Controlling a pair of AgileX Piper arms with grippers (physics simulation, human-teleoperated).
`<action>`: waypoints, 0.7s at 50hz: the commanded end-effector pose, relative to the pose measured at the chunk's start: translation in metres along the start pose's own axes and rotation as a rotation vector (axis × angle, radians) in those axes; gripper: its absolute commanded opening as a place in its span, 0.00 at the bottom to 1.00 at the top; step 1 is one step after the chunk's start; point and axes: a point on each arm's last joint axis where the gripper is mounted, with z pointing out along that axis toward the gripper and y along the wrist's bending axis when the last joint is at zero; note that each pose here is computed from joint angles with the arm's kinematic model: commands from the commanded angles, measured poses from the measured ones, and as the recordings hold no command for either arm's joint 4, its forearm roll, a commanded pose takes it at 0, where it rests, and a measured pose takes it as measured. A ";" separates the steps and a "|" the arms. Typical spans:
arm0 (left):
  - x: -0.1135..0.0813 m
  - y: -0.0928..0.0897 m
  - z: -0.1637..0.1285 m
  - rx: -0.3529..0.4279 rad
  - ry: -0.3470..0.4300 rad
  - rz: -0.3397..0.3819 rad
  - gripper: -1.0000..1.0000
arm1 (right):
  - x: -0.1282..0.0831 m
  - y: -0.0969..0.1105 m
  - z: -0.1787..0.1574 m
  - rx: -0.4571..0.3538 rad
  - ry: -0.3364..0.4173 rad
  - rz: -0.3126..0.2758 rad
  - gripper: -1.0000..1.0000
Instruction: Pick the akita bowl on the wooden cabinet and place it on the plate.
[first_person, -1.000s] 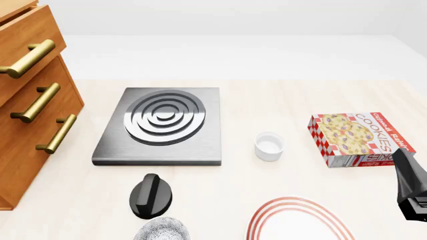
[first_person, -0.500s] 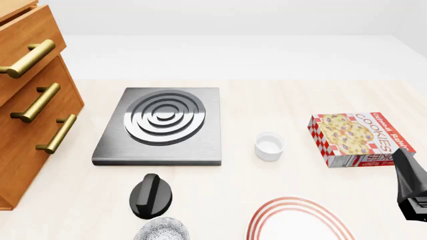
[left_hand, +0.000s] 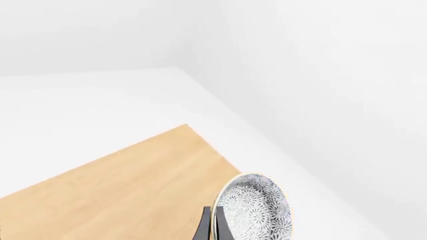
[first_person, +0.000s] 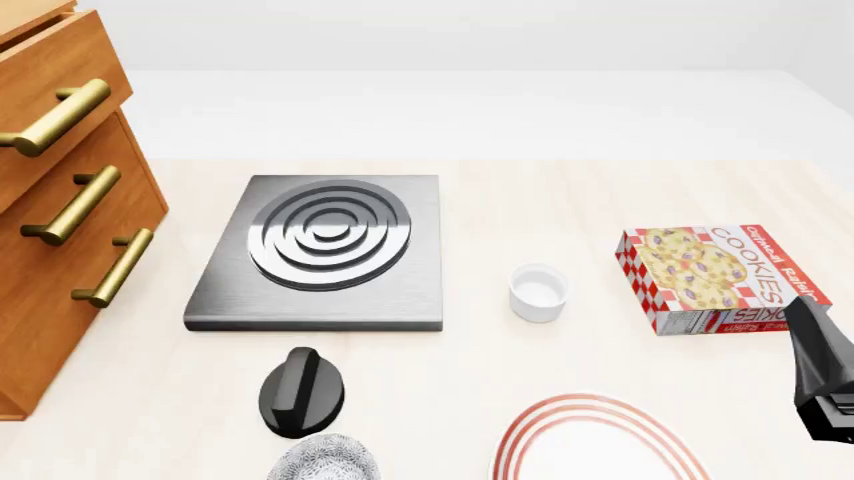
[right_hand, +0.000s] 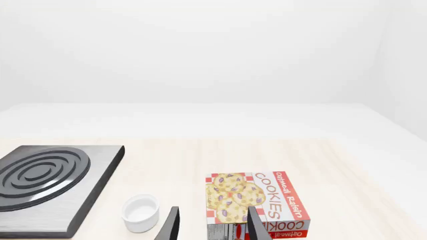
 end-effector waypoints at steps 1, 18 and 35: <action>-0.003 -0.017 -0.014 0.061 0.014 -0.055 0.00 | 0.000 0.000 0.000 0.000 0.000 0.000 1.00; -0.012 -0.037 -0.042 0.146 0.016 -0.108 0.00 | 0.000 0.000 0.000 0.000 0.000 0.000 1.00; -0.026 -0.060 -0.074 0.252 0.032 -0.140 0.00 | 0.000 0.000 0.000 0.000 0.000 0.000 1.00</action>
